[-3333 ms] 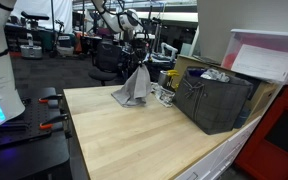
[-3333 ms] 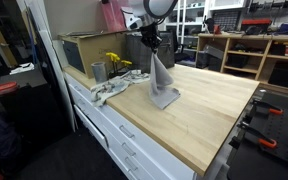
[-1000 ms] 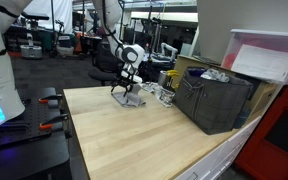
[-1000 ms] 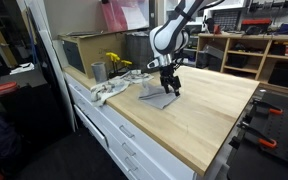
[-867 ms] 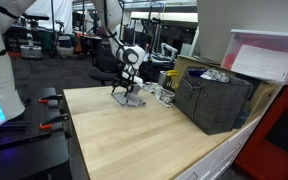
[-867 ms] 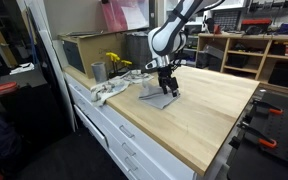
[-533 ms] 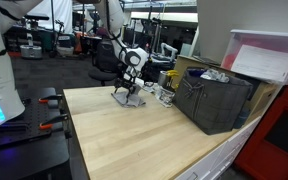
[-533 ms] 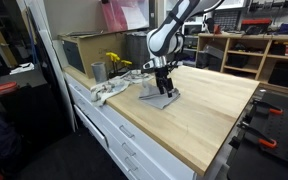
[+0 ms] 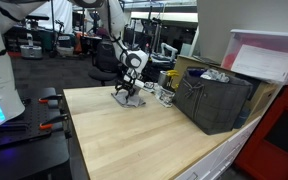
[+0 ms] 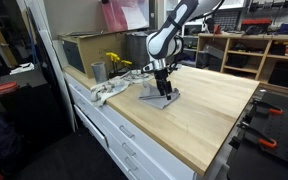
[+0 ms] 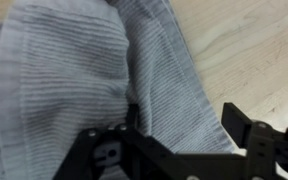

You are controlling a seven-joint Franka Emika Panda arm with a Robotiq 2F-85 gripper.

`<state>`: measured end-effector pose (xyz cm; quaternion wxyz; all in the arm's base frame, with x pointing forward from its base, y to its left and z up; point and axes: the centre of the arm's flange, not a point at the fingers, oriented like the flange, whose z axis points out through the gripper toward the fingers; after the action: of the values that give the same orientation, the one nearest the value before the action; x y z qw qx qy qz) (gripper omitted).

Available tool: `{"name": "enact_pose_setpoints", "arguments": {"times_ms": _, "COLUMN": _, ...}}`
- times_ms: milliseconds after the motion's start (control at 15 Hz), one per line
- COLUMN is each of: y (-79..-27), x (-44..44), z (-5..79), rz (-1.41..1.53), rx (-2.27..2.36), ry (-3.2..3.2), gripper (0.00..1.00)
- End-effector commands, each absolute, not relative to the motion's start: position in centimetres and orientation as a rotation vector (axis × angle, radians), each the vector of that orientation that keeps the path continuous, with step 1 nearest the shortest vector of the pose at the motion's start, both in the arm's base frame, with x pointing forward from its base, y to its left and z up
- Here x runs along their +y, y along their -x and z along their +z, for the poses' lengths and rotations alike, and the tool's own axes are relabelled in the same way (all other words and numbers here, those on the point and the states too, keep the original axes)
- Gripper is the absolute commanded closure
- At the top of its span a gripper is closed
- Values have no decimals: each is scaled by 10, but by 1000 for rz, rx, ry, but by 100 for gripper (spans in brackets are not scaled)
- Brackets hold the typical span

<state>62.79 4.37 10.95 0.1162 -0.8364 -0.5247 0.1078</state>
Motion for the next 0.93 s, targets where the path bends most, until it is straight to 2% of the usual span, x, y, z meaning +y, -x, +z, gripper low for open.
{"name": "enact_pose_setpoints", "arguments": {"times_ms": 0, "y": -637, "x": 35, "z": 126, "rz": 317, "rx": -1513, "ry": 2480, "gripper": 48}}
{"name": "enact_pose_setpoints", "arguments": {"times_ms": 467, "y": -636, "x": 33, "z": 133, "rz": 277, "rx": -1541, "ry": 2538, "gripper": 99}}
{"name": "enact_pose_setpoints", "arguments": {"times_ms": 600, "y": -626, "x": 37, "z": 124, "rz": 289, "rx": -1524, "ry": 2548, "gripper": 100}}
{"name": "enact_pose_setpoints", "arguments": {"times_ms": 667, "y": -620, "x": 40, "z": 125, "rz": 274, "rx": -1507, "ry": 2553, "gripper": 72}}
{"name": "enact_pose_setpoints", "arguments": {"times_ms": 800, "y": -607, "x": 45, "z": 126, "rz": 242, "rx": -1480, "ry": 2578, "gripper": 72}}
{"name": "enact_pose_setpoints", "arguments": {"times_ms": 867, "y": -602, "x": 47, "z": 123, "rz": 234, "rx": -1474, "ry": 2586, "gripper": 64}}
